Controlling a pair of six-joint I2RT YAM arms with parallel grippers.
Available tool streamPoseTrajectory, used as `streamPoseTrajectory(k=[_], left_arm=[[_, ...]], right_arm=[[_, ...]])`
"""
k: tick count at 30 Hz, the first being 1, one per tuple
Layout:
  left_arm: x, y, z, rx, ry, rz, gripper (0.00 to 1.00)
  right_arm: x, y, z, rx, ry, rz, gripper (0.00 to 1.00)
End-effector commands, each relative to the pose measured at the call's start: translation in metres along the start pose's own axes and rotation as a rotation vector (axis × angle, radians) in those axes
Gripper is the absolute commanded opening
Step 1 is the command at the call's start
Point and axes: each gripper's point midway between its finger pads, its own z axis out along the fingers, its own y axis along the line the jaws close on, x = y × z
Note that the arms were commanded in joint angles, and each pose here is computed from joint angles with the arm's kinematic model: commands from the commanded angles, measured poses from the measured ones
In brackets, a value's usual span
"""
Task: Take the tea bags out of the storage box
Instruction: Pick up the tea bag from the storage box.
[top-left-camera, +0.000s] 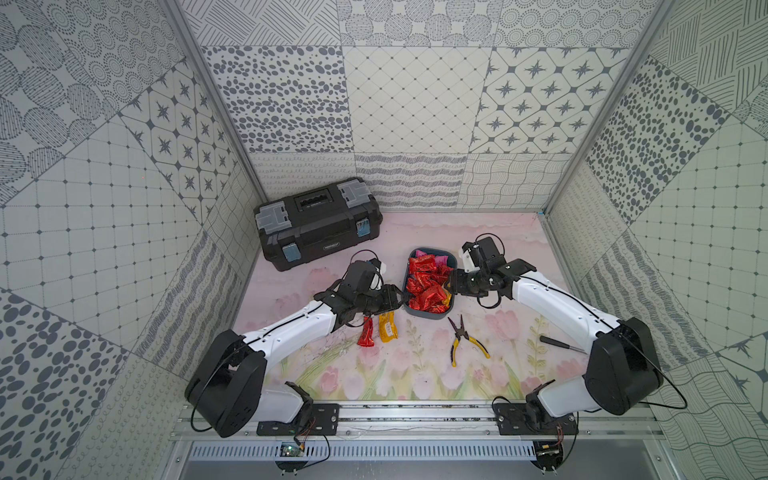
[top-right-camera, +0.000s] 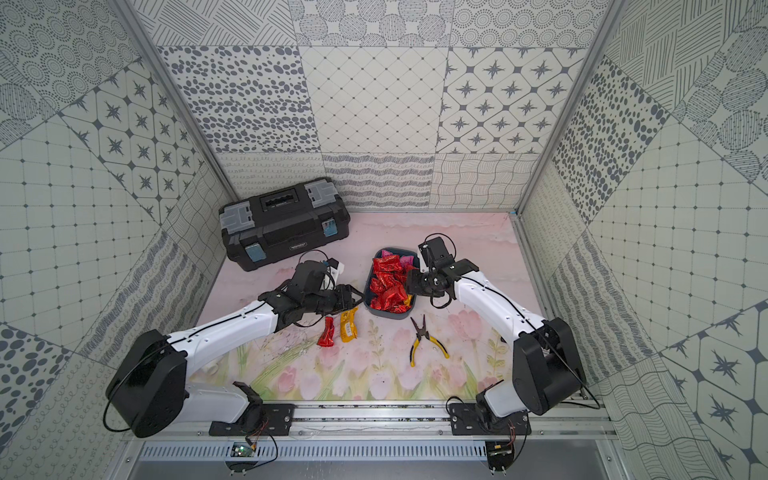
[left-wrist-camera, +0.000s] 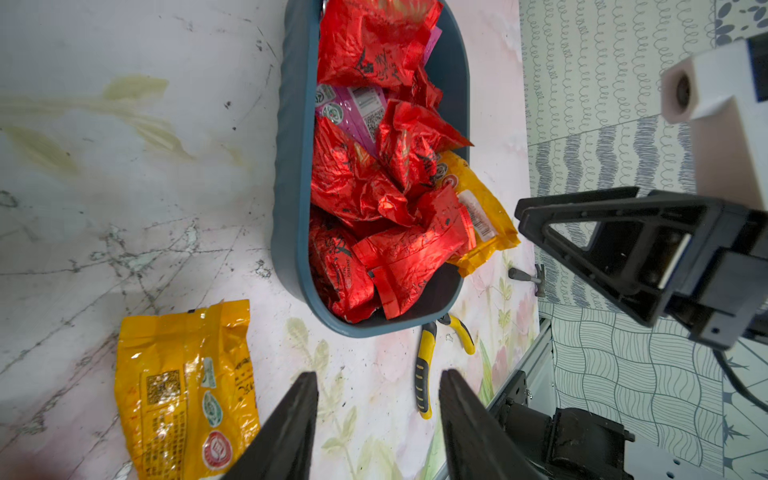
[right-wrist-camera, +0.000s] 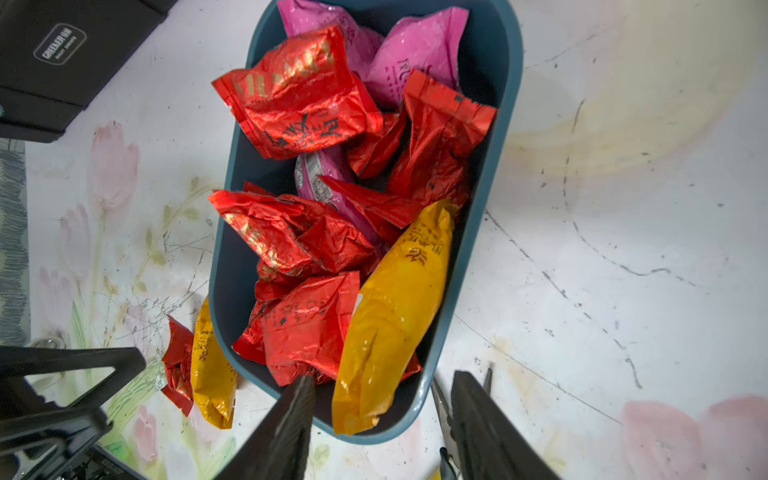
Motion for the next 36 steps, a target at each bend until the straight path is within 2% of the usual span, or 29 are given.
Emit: streamPoseTrajectory(k=[1, 7, 15, 19, 22, 32, 36], left_arm=[[-0.012, -0.015, 0.002, 0.042, -0.061, 0.018, 0.50], [-0.010, -0.010, -0.004, 0.021, -0.074, 0.014, 0.47], [-0.009, -0.006, -0.012, 0.008, -0.098, 0.013, 0.46], [-0.009, -0.007, -0.016, 0.010, -0.109, 0.012, 0.46], [-0.009, -0.008, -0.019, 0.015, -0.118, 0.010, 0.47], [-0.016, -0.016, -0.036, 0.049, -0.178, -0.025, 0.54], [-0.018, -0.007, -0.045, 0.034, -0.212, -0.085, 0.54]], right_arm=[[0.004, 0.009, 0.011, -0.029, 0.021, -0.013, 0.57], [0.005, 0.006, 0.022, 0.004, 0.039, -0.014, 0.47], [0.001, 0.003, 0.013, 0.043, 0.017, -0.014, 0.16], [-0.002, 0.003, 0.000, 0.051, -0.007, -0.018, 0.05], [-0.001, 0.003, -0.008, 0.052, -0.013, -0.022, 0.01], [-0.005, -0.002, -0.049, 0.092, -0.087, -0.081, 0.00], [-0.004, 0.030, -0.068, 0.006, -0.140, -0.198, 0.00]])
